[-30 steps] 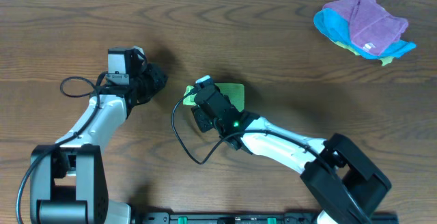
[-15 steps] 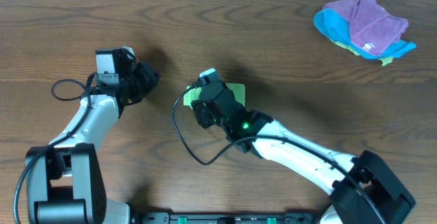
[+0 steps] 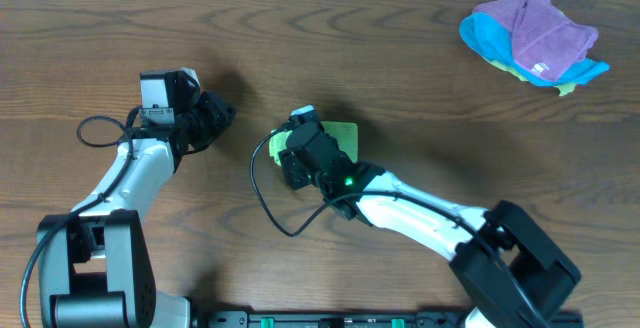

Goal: Fold the cloth

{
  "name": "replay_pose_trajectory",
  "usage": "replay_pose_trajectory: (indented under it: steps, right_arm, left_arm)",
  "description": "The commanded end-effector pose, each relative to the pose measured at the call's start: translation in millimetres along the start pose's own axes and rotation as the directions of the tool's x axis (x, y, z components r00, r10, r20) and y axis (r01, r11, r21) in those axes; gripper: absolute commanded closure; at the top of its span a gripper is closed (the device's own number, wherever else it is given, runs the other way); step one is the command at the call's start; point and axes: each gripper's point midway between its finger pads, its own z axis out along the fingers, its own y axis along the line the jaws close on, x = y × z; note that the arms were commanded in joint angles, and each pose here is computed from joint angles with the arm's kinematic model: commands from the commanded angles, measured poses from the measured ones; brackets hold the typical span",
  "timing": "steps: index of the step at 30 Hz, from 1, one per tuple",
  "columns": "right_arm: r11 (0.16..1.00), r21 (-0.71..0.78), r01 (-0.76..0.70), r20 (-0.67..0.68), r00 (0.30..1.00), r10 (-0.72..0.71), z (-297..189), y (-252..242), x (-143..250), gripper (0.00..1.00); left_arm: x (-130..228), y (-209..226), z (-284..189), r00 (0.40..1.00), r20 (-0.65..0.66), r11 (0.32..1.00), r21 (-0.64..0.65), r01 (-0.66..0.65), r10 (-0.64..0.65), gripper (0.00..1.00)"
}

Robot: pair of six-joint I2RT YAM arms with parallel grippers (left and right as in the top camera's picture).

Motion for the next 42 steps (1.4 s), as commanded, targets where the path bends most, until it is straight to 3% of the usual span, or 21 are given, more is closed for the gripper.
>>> replay_pose_trajectory:
  steps: [1,24,33,42]
  right_arm:
    - [0.996,-0.075,-0.049,-0.017,0.999,0.048,3,12,-3,0.43]
    - [0.985,-0.158,-0.066,-0.107,0.993,0.05,-1,40,21,0.42]
    - [0.986,-0.145,-0.085,-0.132,0.989,0.066,8,36,29,0.36]
    - [0.988,-0.125,-0.095,-0.02,0.995,0.093,-14,29,-7,0.29]
  left_arm:
    - [-13,-18,-12,0.999,0.036,0.998,0.043,-0.038,0.037,0.94]
    - [-16,-26,-19,0.997,0.055,0.997,0.06,-0.053,0.05,0.94]
    - [-16,-30,-22,0.997,0.056,0.996,0.072,-0.059,0.055,0.94]
    - [-22,-36,-33,0.995,0.079,0.993,0.095,-0.065,0.057,0.81]
